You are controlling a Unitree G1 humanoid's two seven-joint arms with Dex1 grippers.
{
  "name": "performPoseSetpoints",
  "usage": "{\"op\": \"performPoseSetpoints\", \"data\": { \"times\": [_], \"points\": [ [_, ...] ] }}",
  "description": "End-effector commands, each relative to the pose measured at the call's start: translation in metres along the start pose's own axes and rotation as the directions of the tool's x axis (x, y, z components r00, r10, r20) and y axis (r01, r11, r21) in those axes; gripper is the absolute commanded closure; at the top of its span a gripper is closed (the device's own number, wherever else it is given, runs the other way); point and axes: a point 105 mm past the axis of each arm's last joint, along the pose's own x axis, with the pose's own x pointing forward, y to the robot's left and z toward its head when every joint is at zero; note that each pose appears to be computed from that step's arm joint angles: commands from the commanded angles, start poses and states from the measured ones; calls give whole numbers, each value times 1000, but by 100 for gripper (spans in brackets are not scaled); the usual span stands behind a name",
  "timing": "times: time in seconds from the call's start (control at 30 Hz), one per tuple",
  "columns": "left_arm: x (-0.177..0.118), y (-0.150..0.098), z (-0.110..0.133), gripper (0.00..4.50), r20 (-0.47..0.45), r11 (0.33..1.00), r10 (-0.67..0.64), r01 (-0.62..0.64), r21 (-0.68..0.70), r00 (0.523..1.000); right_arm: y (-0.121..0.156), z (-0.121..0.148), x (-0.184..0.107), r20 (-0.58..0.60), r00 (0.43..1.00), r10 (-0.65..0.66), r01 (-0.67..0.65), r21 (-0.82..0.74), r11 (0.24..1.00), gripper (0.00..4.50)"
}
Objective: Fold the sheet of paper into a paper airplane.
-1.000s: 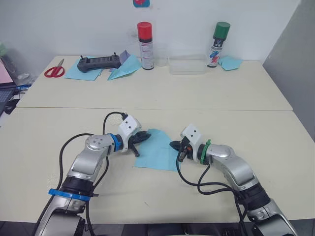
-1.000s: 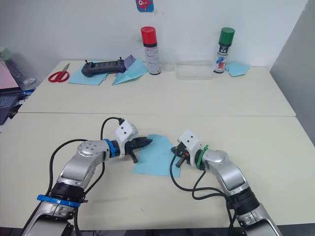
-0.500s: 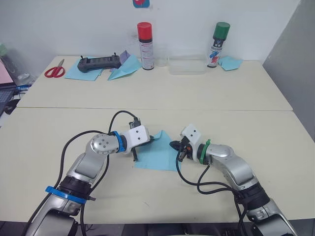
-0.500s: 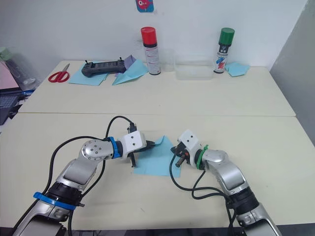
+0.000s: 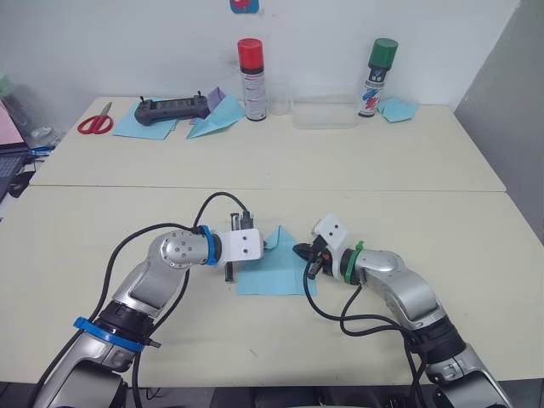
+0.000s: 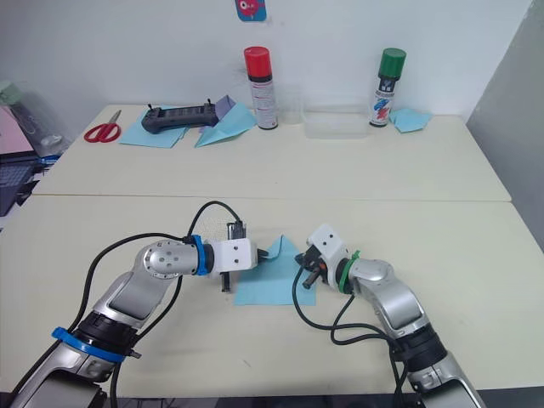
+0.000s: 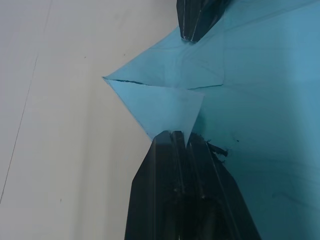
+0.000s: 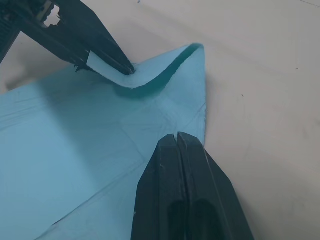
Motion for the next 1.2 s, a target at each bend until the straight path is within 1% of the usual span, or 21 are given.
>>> {"op": "performPoseSetpoints", "data": {
  "times": [0.03,0.23,0.43,0.53,0.7,1.0,1.2],
  "points": [
    [12,-22,14,446,42,994,-96,94,48,995,-1,-15,0,-54,998,-20,21,25,999,450],
    [14,-26,11,446,7,993,-100,99,56,995,0,-17,-2,-59,998,-18,19,27,999,450],
    [15,-16,3,446,-40,999,-40,40,5,998,-5,-14,-4,-57,998,-26,27,15,1000,450],
    [16,-9,6,446,-30,999,-17,16,-28,999,-6,-13,-4,-56,998,-30,31,13,999,450],
    [20,2,9,446,-34,999,21,-23,-40,999,-7,-12,-4,-52,998,-34,35,14,999,450],
    [19,19,7,446,-80,994,97,-101,-47,992,-8,-14,-6,-54,998,-45,46,18,999,450],
    [21,17,10,446,-63,996,84,-86,-36,994,-7,-13,-5,-50,998,-47,48,21,999,450]
  ]
}}
